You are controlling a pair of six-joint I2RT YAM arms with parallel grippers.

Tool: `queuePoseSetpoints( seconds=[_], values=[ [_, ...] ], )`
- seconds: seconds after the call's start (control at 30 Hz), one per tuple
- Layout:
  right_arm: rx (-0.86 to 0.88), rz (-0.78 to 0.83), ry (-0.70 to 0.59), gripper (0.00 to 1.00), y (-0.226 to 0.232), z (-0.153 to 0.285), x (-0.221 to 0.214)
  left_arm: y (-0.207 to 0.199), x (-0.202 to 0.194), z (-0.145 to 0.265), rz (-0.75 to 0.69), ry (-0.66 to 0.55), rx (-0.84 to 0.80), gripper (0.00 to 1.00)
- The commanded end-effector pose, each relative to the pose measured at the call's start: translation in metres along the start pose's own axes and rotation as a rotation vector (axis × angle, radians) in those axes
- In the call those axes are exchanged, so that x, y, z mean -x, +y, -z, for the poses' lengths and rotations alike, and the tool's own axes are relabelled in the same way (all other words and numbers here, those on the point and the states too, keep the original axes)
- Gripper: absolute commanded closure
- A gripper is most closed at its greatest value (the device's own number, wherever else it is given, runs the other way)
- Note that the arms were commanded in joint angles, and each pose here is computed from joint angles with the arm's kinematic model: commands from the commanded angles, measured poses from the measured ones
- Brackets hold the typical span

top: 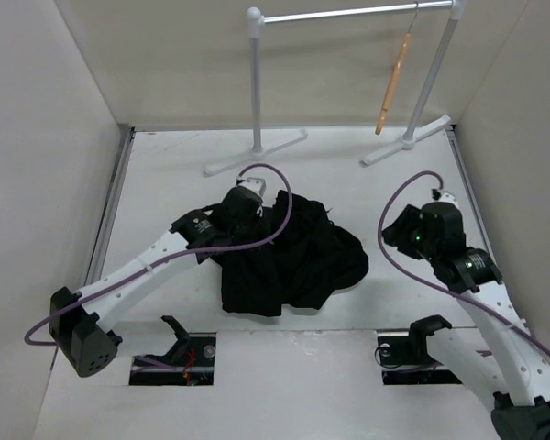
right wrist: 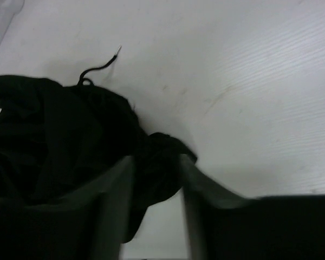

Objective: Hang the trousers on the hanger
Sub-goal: Flatten out the trousers at the center of the board.

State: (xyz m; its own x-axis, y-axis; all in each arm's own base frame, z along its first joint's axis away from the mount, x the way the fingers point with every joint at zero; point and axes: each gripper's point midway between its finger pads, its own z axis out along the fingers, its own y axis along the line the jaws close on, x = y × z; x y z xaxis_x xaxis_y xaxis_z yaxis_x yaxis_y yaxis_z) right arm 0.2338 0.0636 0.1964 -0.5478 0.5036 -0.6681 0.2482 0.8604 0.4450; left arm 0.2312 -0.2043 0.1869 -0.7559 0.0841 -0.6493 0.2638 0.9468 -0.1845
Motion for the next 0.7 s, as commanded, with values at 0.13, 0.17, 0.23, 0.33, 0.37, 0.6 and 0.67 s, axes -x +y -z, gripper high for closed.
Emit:
queuePoseSetpoints(
  seconds=[0.13, 0.17, 0.23, 0.33, 0.37, 0.6, 0.67],
  values=[
    [0.127, 0.068, 0.187, 0.25, 0.042, -0.025, -0.057, -0.015, -0.052, -0.016, -0.106, 0.145, 0.002, 0.32],
    [0.132, 0.078, 0.216, 0.23, 0.046, -0.030, -0.064, -0.017, -0.057, -0.019, -0.120, 0.160, 0.005, 0.32],
    [0.124, 0.094, 0.256, 0.22, 0.049, -0.040, -0.076, -0.014, -0.066, -0.027, -0.139, 0.190, 0.035, 0.35],
    [0.116, 0.084, 0.270, 0.28, 0.050, -0.053, -0.084, 0.000, -0.077, -0.039, -0.149, 0.215, 0.097, 0.44],
    [0.123, 0.077, 0.265, 0.29, 0.052, -0.058, -0.085, 0.003, -0.080, -0.045, -0.145, 0.218, 0.107, 0.47],
    [0.098, 0.051, 0.270, 0.77, 0.055, -0.091, -0.076, 0.034, -0.029, -0.048, 0.004, 0.089, 0.165, 0.92],
    [0.123, 0.057, 0.231, 0.88, 0.068, -0.089, -0.061, 0.056, 0.009, -0.030, 0.105, -0.022, 0.187, 0.94]
  ],
)
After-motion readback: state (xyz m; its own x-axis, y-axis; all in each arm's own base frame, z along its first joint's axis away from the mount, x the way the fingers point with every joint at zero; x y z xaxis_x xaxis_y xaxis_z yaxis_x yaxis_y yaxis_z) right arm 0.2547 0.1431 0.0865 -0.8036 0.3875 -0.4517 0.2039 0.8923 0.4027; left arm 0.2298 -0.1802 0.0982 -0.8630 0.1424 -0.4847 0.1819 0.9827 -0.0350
